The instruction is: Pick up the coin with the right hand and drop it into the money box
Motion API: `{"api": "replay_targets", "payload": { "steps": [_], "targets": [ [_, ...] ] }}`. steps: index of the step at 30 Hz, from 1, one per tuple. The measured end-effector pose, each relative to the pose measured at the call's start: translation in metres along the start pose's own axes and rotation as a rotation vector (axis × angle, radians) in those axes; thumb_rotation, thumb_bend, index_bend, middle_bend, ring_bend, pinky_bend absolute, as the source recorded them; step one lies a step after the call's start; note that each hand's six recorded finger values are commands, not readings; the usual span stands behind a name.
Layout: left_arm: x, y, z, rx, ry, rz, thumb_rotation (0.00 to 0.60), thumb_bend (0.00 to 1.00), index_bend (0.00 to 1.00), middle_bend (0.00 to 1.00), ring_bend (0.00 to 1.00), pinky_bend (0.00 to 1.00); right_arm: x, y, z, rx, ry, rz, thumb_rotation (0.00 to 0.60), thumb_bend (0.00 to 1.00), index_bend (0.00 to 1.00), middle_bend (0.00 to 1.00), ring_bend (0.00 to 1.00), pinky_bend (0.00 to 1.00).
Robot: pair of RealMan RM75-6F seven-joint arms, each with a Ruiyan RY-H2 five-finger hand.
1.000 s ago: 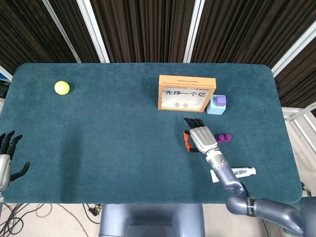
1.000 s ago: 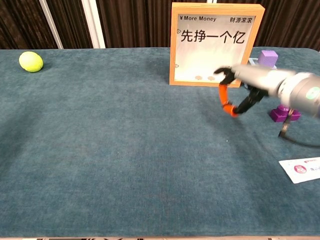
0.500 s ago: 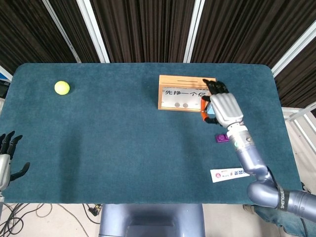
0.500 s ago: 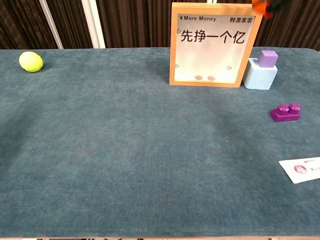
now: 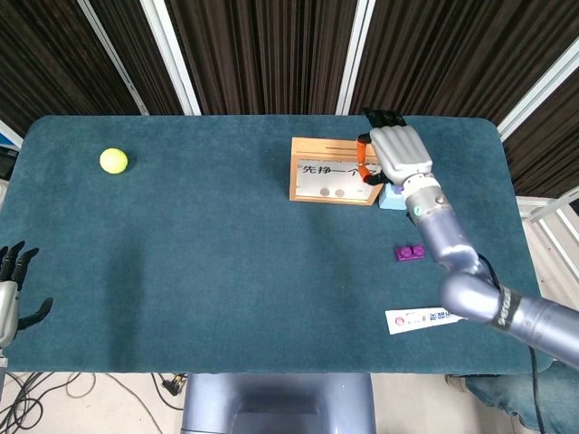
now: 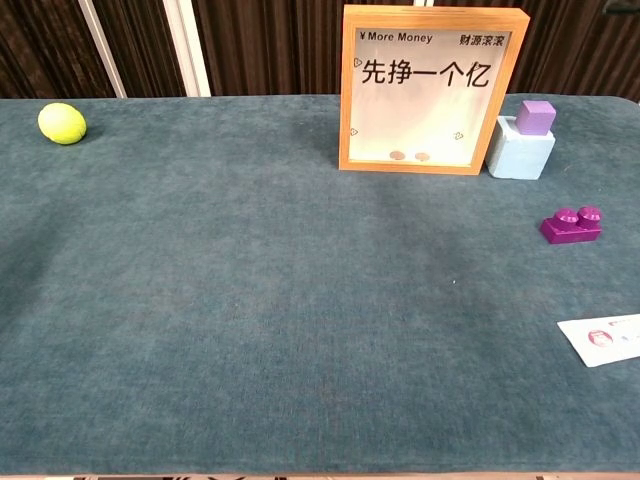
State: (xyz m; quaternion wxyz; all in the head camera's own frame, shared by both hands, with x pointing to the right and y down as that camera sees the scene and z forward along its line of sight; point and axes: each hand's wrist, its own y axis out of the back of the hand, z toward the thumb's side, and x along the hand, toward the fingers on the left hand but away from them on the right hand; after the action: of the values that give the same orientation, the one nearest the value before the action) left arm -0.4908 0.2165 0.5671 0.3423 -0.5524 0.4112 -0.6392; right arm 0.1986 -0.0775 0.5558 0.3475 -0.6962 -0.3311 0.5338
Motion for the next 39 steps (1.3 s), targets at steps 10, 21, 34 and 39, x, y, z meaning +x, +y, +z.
{"api": "replay_targets", "payload": {
  "steps": [10, 21, 34, 39],
  "targets": [
    [0.002, -0.002, -0.003, 0.031, 0.029, -0.021, 0.6, 0.25, 0.15, 0.03, 0.0, 0.0, -0.053, 0.007, 0.003, 0.044, -0.11, 0.061, 0.6, 0.51, 0.72, 0.05, 0.03, 0.0],
    [0.004, -0.005, -0.003, 0.043, 0.032, -0.049, 0.6, 0.25, 0.15, 0.03, 0.0, 0.0, -0.086, -0.02, 0.001, 0.065, -0.17, 0.152, 0.6, 0.51, 0.68, 0.05, 0.01, 0.0],
    [0.005, -0.004, -0.004, 0.028, 0.033, -0.049, 0.6, 0.25, 0.15, 0.03, 0.0, 0.0, -0.096, -0.014, 0.026, 0.076, -0.195, 0.173, 0.6, 0.51, 0.68, 0.05, 0.01, 0.0],
    [0.005, -0.004, -0.004, 0.027, 0.035, -0.047, 0.6, 0.25, 0.14, 0.03, 0.0, 0.0, -0.099, -0.014, 0.033, 0.075, -0.2, 0.174, 0.6, 0.51, 0.68, 0.05, 0.01, 0.0]
  ]
}}
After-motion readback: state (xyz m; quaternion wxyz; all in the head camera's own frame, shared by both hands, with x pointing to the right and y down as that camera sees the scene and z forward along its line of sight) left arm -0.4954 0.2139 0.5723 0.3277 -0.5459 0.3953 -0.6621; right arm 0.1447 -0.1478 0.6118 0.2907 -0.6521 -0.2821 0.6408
